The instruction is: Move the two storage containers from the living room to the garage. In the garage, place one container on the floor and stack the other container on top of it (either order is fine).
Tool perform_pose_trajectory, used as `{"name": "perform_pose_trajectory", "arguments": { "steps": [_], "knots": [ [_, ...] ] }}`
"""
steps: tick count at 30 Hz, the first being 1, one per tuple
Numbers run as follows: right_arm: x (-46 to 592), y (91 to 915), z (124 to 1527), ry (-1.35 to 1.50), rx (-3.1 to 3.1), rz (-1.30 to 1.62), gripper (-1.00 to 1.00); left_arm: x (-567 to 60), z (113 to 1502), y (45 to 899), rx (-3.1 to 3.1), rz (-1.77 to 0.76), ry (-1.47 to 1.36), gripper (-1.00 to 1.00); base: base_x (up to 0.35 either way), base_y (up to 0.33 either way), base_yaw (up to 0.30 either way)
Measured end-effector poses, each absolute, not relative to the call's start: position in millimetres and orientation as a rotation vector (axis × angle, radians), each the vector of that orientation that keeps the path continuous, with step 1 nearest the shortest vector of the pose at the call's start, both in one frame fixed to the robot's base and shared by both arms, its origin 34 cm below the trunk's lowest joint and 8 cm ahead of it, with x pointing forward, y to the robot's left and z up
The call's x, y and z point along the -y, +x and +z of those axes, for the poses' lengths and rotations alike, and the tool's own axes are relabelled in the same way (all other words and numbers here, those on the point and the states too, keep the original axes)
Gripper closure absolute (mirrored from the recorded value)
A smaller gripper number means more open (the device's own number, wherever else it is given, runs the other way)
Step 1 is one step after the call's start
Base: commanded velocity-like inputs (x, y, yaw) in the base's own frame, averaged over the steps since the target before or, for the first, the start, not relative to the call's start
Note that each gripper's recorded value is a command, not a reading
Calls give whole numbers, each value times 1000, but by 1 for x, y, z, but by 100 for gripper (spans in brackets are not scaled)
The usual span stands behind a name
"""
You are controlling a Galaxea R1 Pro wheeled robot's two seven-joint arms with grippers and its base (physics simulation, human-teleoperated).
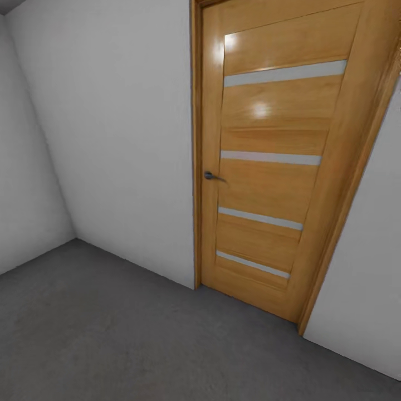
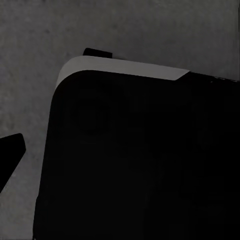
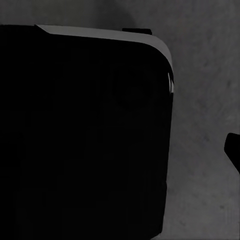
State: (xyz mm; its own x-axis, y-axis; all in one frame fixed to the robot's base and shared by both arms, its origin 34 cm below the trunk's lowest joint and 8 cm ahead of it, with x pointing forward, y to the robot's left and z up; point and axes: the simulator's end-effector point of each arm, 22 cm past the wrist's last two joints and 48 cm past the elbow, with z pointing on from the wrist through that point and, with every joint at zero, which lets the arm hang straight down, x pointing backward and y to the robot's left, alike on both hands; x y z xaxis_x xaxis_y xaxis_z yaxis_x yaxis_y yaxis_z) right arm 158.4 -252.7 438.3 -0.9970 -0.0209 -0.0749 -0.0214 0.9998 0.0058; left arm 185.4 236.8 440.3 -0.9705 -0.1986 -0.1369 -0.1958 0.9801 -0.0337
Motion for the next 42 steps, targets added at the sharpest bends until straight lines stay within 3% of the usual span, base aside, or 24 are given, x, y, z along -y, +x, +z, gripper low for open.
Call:
{"name": "perform_pose_trajectory", "arguments": {
  "steps": [11,22,42],
  "knots": [
    [253,159,438,-32,-3067,10,-100,-237,440,186,-2985,-28,-300,-100,82,45,-238],
    [254,159,438,-32,-3067,6,-100,-236,440,187,-2984,-30,-300,-100,19,16,-32],
    [253,159,438,-33,-3067,8,-100,-237,440,186,-2985,-30,-297,-100,266,202,0]
  ]
}}
